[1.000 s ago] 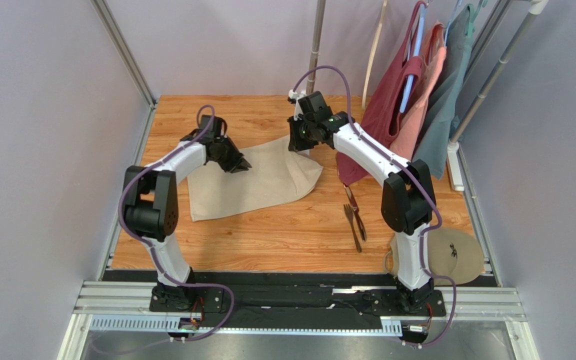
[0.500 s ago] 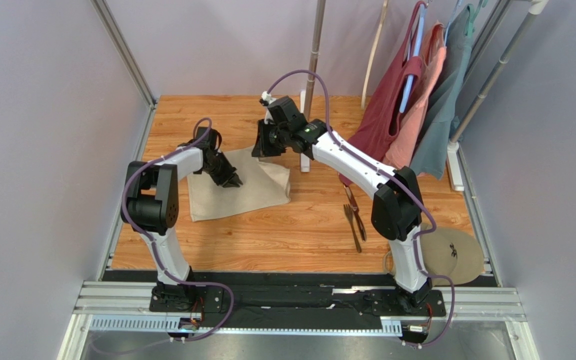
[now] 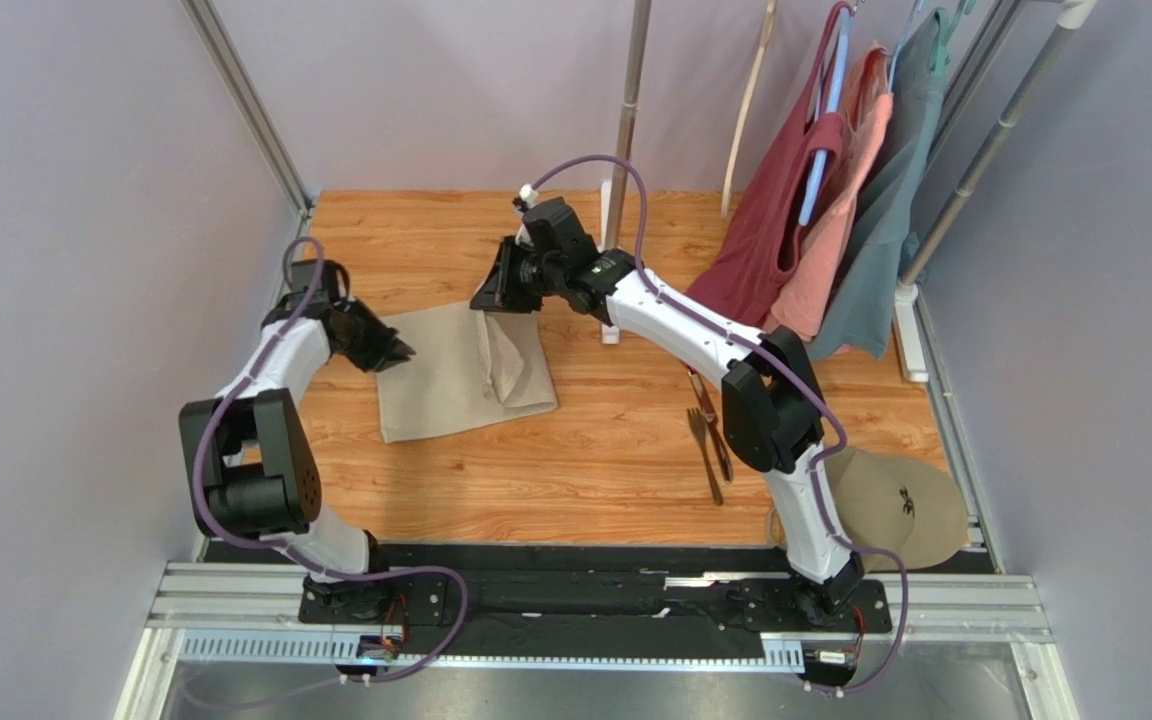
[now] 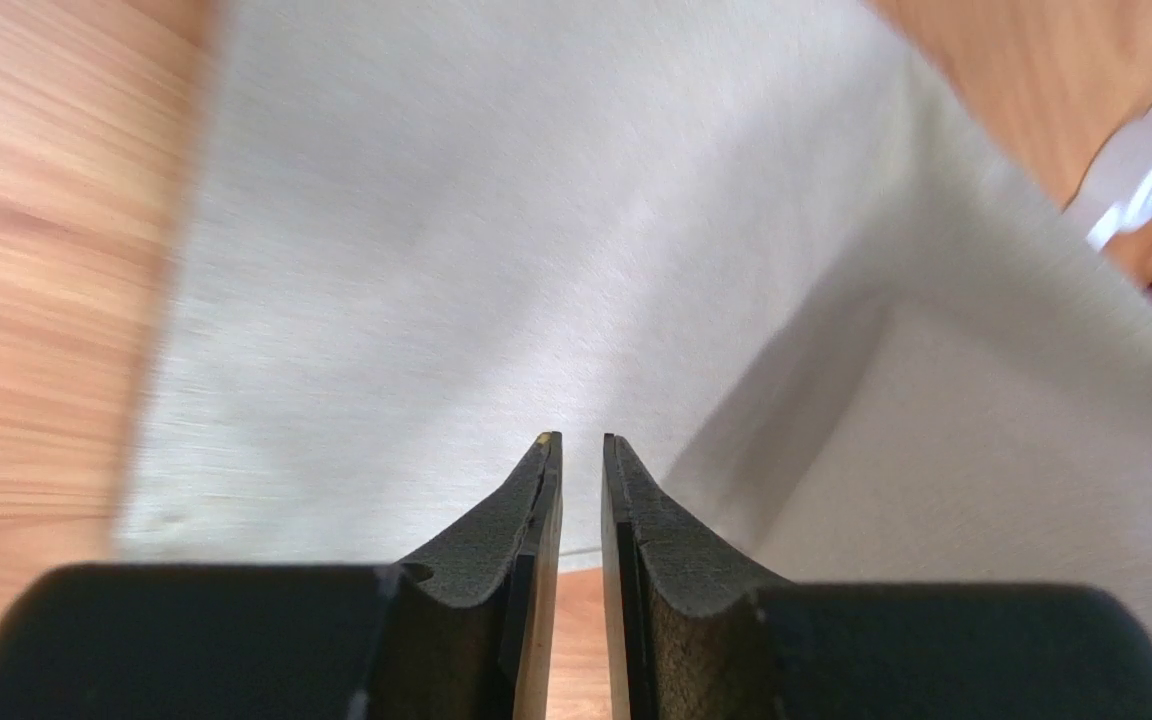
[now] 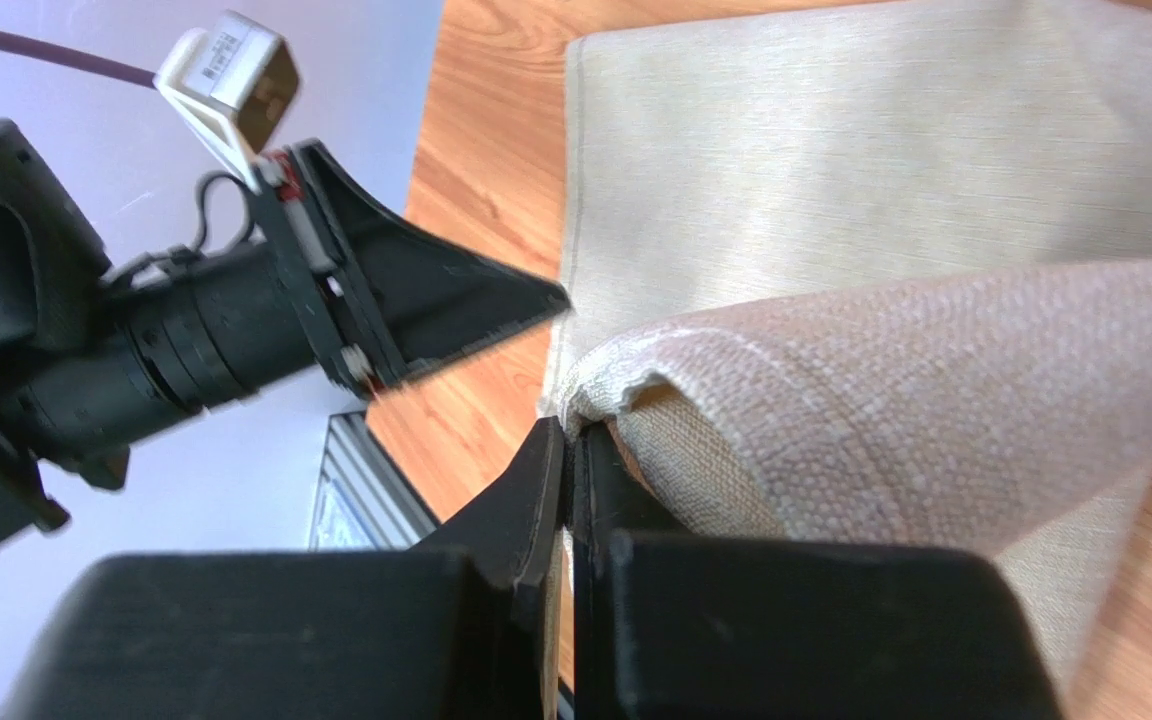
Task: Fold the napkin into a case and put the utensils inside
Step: Fold the rectangle-folded napkin at the center of the board.
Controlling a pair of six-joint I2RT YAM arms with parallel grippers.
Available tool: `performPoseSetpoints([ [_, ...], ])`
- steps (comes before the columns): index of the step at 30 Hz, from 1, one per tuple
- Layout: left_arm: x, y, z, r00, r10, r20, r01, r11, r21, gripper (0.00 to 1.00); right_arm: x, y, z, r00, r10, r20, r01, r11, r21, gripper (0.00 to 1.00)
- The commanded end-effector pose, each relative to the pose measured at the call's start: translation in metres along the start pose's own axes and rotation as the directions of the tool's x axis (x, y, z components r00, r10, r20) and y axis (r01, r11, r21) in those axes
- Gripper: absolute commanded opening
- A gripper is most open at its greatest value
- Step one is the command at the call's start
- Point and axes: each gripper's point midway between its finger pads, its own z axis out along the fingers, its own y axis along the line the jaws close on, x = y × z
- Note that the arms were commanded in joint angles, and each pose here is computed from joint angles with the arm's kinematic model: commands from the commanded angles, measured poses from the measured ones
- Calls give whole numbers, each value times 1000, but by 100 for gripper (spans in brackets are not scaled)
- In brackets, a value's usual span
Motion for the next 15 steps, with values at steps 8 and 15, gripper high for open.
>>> performPoseSetpoints([
  [8, 11, 33, 34, 981, -75, -178, 68, 997, -44, 23, 16, 61, 26, 999, -6, -44, -3, 980, -200, 0],
  [15, 15, 27, 46, 977, -67, -203, 59, 997, -45, 23, 26, 68, 42, 997, 15, -76, -33, 969, -243, 0],
])
